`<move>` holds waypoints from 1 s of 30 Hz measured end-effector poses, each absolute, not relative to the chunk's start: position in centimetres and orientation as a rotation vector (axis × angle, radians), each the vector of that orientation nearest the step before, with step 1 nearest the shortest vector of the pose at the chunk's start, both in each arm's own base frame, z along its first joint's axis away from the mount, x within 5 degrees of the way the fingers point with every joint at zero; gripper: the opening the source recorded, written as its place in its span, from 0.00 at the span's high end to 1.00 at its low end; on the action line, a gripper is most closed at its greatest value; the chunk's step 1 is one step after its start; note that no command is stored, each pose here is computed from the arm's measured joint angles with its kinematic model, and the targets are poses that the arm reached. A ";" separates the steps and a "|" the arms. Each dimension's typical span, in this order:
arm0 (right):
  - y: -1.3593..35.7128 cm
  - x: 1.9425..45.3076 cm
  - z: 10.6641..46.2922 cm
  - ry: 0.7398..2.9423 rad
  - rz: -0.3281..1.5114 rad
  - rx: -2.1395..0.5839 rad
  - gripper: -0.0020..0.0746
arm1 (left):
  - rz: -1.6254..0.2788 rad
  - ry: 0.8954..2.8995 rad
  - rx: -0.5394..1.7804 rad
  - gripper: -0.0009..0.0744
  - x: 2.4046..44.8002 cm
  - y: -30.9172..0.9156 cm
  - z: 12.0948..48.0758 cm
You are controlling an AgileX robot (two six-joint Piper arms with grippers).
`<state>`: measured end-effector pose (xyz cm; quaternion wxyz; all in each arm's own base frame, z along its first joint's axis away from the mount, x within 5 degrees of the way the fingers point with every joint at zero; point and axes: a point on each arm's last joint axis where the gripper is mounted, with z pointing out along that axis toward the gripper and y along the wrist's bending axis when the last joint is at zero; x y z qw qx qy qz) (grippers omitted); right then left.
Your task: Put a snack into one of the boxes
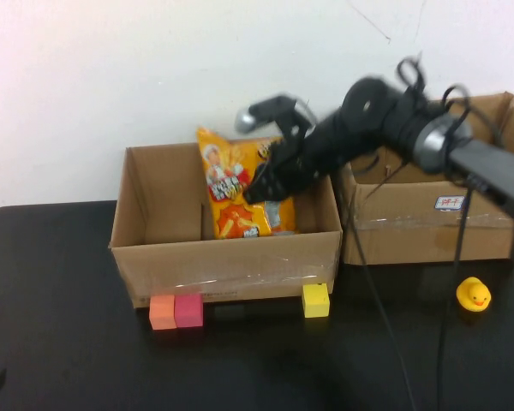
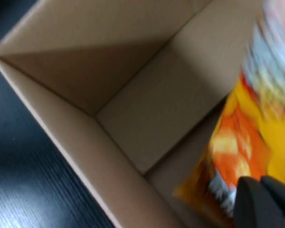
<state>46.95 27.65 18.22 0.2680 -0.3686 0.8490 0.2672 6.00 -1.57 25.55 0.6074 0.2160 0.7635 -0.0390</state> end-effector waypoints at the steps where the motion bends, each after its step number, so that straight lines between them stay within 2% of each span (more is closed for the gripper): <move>1: 27.5 46.9 19.3 2.271 0.710 -0.994 0.96 | -0.090 1.765 0.499 0.99 6.0 -1.6 25.6; 6: 27.0 46.0 24.4 2.174 0.689 -1.002 0.96 | -0.090 1.765 0.499 0.99 6.0 -1.6 25.6; 11: 26.3 45.0 27.0 2.168 0.634 -1.051 0.96 | -0.092 1.765 0.497 0.99 6.0 -1.6 25.6; 17: 22.9 42.2 33.2 2.253 0.337 -1.093 0.96 | -0.146 1.784 0.425 0.99 6.0 -1.6 25.6; 23: 17.9 37.9 41.5 2.263 0.009 -0.899 0.96 | -0.192 1.801 0.364 0.99 6.0 -1.5 25.5; 27: 15.0 33.0 45.8 2.208 -0.048 -0.853 0.97 | -0.197 1.802 0.358 0.99 6.0 -1.5 25.5; 30: 13.0 29.0 47.5 2.174 -0.085 -0.910 0.97 | -0.207 1.806 0.350 0.99 6.0 -1.6 25.5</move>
